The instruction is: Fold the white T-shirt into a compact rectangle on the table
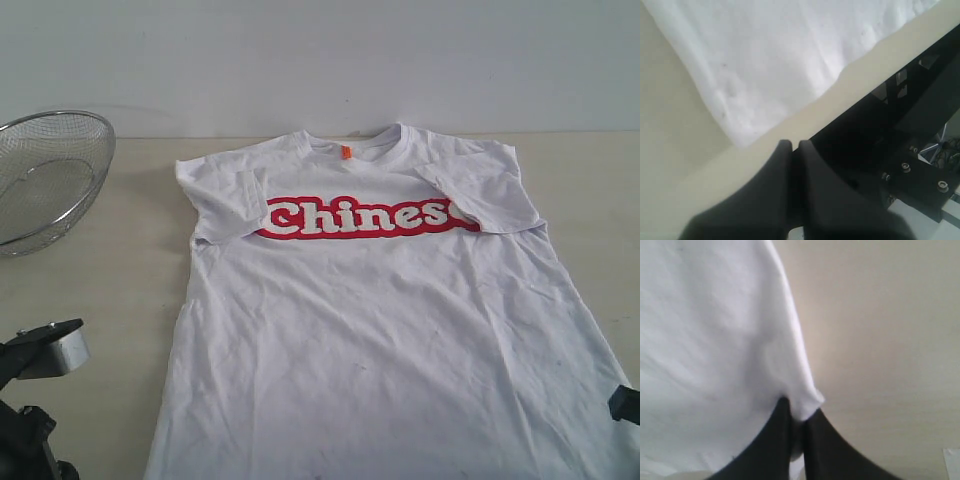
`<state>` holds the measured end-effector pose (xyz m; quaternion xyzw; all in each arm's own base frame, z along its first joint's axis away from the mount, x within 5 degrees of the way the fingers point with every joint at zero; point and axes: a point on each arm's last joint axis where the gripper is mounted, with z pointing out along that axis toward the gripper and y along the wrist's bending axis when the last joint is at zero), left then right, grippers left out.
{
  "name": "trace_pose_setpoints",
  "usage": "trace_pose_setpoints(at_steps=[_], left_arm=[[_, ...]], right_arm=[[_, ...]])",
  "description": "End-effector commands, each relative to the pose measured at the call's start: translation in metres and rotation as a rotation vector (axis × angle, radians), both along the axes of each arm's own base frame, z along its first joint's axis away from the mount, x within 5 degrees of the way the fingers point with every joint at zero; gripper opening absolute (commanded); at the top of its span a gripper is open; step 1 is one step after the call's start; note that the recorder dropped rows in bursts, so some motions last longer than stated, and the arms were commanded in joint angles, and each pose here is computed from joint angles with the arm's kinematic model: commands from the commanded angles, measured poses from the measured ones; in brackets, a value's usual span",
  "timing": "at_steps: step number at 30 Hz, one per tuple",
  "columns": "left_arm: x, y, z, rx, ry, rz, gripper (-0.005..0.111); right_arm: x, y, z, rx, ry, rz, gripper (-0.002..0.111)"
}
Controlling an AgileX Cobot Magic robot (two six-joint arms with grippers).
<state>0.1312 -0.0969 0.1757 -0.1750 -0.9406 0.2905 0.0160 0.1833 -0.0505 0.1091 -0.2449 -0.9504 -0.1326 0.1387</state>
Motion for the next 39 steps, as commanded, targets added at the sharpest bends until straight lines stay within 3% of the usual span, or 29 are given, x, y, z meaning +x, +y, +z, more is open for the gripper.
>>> trace_pose_setpoints(at_steps=[1,5,11,16,19,25,39], left_arm=[[-0.001,-0.001,-0.001,-0.003,0.001,-0.006,0.005],[-0.001,-0.001,-0.001,-0.003,0.001,-0.006,0.005],[0.005,-0.002,0.005,0.0,-0.007,0.014,0.005],[0.012,0.003,0.014,0.105,0.022,0.025,0.005],[0.015,0.001,0.018,0.092,0.018,0.042,0.005],[0.016,-0.012,0.026,-0.084,0.01,0.043,0.005],[0.018,-0.017,0.03,-0.146,0.002,0.073,0.005]], right_arm=[[0.01,-0.001,-0.007,-0.015,-0.118,-0.019,0.0],[0.018,0.009,0.002,0.106,-0.227,-0.029,0.0],[0.025,0.015,0.038,0.144,-0.412,-0.004,0.0],[0.039,0.025,0.053,0.271,-0.61,-0.058,0.0],[0.048,0.029,0.062,0.345,-0.719,-0.101,0.0],[0.06,0.021,0.063,0.271,-0.811,-0.225,0.0],[0.066,0.01,0.061,0.166,-0.86,-0.288,0.0]])
